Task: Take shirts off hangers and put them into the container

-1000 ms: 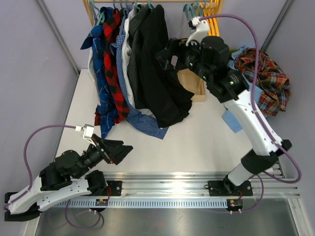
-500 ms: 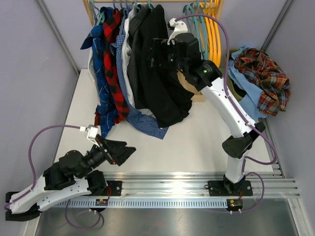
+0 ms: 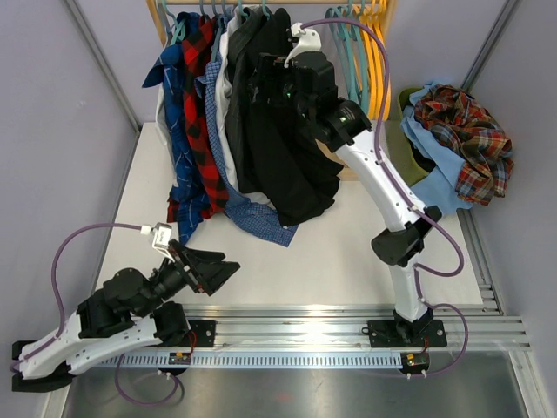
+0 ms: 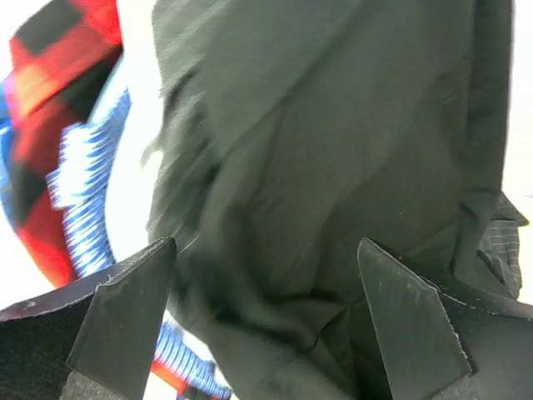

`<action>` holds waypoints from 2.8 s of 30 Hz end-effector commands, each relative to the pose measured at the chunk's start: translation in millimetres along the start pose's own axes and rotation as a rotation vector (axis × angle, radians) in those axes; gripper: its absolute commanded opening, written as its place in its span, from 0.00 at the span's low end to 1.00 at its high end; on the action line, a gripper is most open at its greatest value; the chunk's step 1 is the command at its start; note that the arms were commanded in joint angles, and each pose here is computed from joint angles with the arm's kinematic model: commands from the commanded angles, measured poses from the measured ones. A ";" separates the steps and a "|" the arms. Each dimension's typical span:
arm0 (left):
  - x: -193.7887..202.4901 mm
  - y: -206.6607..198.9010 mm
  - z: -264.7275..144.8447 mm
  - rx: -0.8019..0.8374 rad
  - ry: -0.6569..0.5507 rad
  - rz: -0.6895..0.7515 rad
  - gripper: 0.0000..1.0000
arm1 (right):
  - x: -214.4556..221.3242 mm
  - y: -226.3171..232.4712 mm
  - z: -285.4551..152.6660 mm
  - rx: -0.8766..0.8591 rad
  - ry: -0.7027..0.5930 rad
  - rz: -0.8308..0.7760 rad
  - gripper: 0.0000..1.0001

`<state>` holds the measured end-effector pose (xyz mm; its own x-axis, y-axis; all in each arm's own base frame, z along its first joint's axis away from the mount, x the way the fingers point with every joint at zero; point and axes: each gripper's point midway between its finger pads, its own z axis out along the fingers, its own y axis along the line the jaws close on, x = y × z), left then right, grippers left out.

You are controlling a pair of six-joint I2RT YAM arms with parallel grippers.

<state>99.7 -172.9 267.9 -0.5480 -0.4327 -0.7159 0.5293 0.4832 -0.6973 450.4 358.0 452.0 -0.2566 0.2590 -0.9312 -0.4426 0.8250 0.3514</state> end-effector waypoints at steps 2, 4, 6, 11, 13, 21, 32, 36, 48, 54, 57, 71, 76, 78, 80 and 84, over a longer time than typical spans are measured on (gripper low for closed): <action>-8.5 -11.1 -6.9 0.058 -0.028 -0.028 0.99 | -30.1 -9.7 12.1 0.113 -0.154 0.078 0.95; -10.5 -9.2 -11.5 0.054 -0.035 -0.032 0.99 | -30.1 -21.5 12.8 0.183 -0.172 0.080 0.92; -9.2 -5.5 -13.9 0.047 -0.037 -0.037 0.99 | -32.0 -28.1 6.6 0.241 -0.189 0.076 0.91; -6.5 -1.8 -14.1 0.048 -0.044 -0.048 0.99 | -38.4 -35.8 -18.1 0.327 -0.227 0.018 0.87; -4.1 -2.2 -12.8 0.054 -0.038 -0.051 0.99 | -48.6 -40.6 -29.4 0.365 -0.257 -0.009 0.85; -3.3 -6.3 -10.0 0.067 -0.033 -0.051 0.99 | -54.5 -54.0 -45.8 0.437 -0.220 -0.149 0.65; -8.3 -1.6 -17.5 0.042 -0.040 -0.045 0.99 | -16.9 -44.5 -44.0 0.321 0.003 -0.291 0.49; -17.2 -2.9 -28.3 0.062 -0.075 -0.059 0.99 | -2.2 -47.2 -46.7 0.273 0.084 -0.314 0.56; -24.6 -2.8 -38.0 0.066 -0.096 -0.069 0.99 | -2.5 -79.2 -31.3 0.301 0.100 -0.339 0.55; -21.5 -0.7 -37.9 0.063 -0.087 -0.072 0.99 | -20.5 -77.3 -19.5 0.250 0.044 -0.406 0.55; -21.8 -0.3 -37.7 0.062 -0.091 -0.071 0.99 | -18.9 -83.9 -12.2 0.216 0.050 -0.404 0.59; -20.0 0.7 -38.7 0.064 -0.088 -0.082 0.99 | -17.5 -48.4 -1.0 -0.106 -0.004 -0.333 0.63; -18.5 2.2 -38.8 0.062 -0.086 -0.082 0.99 | -38.2 -36.0 -11.6 -0.143 -0.070 -0.325 0.62; -18.9 1.4 -38.6 0.066 -0.088 -0.082 0.99 | -39.7 -37.4 -11.7 -0.133 -0.066 -0.329 0.61; -18.2 1.1 -37.8 0.067 -0.085 -0.078 0.99 | -44.1 -36.1 -13.2 -0.135 -0.085 -0.329 0.60; -17.1 2.1 -37.8 0.064 -0.082 -0.080 0.99 | -62.7 -24.3 -33.0 -0.161 -0.148 -0.317 0.61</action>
<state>93.3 -152.9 252.4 -0.5706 -0.4352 -0.6964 0.4900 0.5000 -0.7140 481.3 315.0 418.2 -0.1471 -0.0463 -0.9880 -0.5776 0.8149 0.0478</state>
